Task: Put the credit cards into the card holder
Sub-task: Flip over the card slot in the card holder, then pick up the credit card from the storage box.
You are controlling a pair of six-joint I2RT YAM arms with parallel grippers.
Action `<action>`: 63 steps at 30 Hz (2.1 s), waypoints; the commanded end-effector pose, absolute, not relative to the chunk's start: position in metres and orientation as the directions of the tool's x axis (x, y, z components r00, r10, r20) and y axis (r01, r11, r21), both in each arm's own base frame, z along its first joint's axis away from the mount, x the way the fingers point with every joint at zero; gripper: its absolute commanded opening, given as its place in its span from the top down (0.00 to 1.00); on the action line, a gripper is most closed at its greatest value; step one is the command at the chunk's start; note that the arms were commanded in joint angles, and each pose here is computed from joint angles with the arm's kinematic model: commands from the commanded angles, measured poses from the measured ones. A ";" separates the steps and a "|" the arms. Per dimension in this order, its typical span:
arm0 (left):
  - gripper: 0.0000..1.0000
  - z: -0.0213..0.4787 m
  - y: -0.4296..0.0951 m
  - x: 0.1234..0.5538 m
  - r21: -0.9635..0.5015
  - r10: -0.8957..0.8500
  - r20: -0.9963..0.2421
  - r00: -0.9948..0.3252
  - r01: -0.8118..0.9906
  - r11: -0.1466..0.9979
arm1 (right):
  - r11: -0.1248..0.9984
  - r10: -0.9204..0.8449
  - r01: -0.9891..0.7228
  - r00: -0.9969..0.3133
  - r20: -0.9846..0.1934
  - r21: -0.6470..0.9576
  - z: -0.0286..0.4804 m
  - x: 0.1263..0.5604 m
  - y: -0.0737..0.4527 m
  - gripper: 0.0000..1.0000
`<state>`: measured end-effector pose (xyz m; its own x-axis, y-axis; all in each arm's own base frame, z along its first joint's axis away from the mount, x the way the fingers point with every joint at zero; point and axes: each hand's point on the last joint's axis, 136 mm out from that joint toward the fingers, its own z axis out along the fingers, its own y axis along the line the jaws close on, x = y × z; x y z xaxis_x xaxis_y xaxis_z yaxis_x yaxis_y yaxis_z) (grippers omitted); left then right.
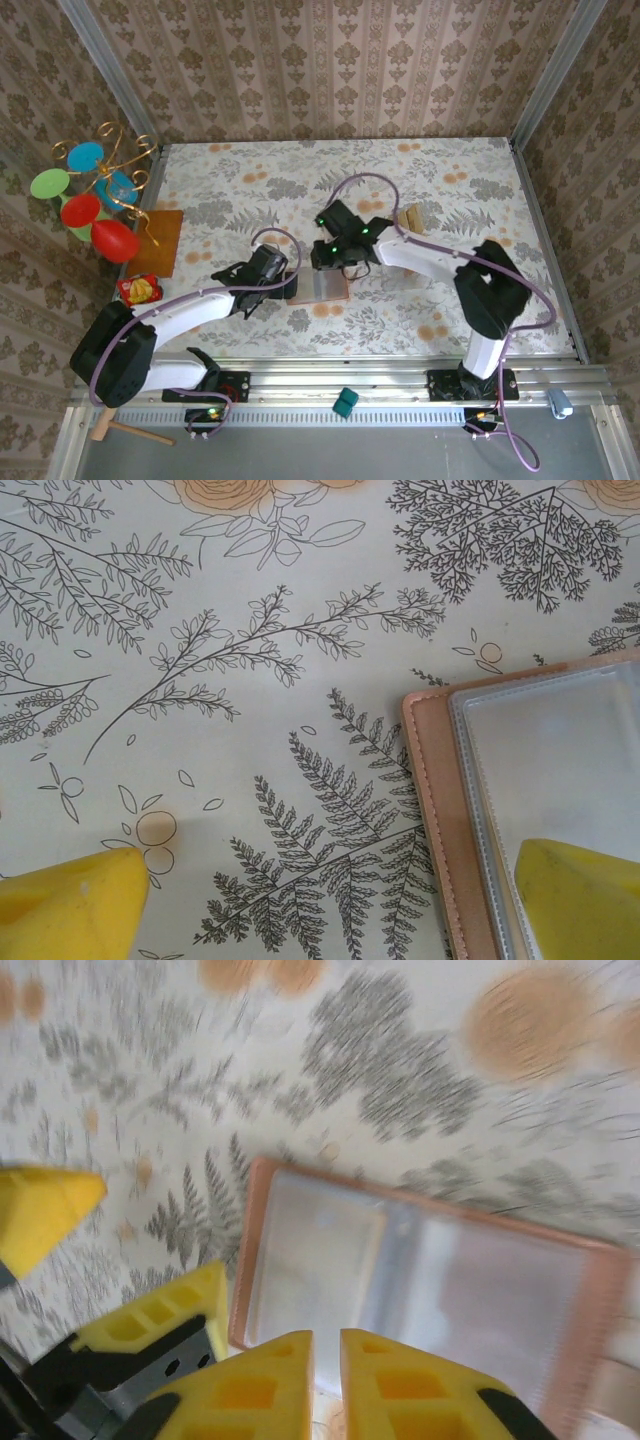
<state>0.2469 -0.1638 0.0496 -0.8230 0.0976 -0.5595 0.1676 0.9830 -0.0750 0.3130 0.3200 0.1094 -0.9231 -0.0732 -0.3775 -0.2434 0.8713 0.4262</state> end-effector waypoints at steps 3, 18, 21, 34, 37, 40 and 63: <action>0.03 0.059 -0.167 0.251 -0.074 0.097 -0.583 -0.807 0.172 0.982 | 0.948 -0.029 -0.150 -0.920 -0.390 0.282 0.118 0.325 0.236 0.65; 0.00 0.072 -0.171 0.260 -0.070 0.117 -0.604 -0.788 0.199 0.977 | 0.996 -0.025 0.016 -0.901 -0.433 -0.091 0.138 0.318 0.102 0.59; 0.00 0.072 -0.172 0.260 -0.071 0.120 -0.603 -0.789 0.203 0.977 | 0.994 -0.020 0.029 -0.906 -0.422 -0.109 0.133 0.310 0.091 0.60; 0.00 0.070 -0.171 0.260 -0.076 0.114 -0.601 -0.791 0.199 0.977 | 0.997 -0.015 0.016 -0.928 -0.372 -0.081 0.106 0.305 0.095 0.61; 0.00 0.070 -0.170 0.260 -0.076 0.109 -0.602 -0.791 0.192 0.978 | 0.997 -0.016 0.013 -0.933 -0.360 -0.077 0.102 0.305 0.097 0.62; 0.00 0.069 -0.170 0.260 -0.081 0.108 -0.599 -0.793 0.194 0.978 | 0.998 -0.013 0.012 -0.934 -0.357 -0.066 0.100 0.305 0.099 0.63; 0.00 0.068 -0.165 0.259 -0.086 0.096 -0.599 -0.795 0.183 0.979 | 1.000 -0.004 0.006 -0.939 -0.345 -0.030 0.095 0.305 0.106 0.76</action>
<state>0.2562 -0.1659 0.0625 -0.8037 0.0988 -0.5867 0.1797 0.9804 -0.0811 0.3067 0.1069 0.0961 -0.9354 -0.0122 -0.3533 0.0006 0.9993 -0.0361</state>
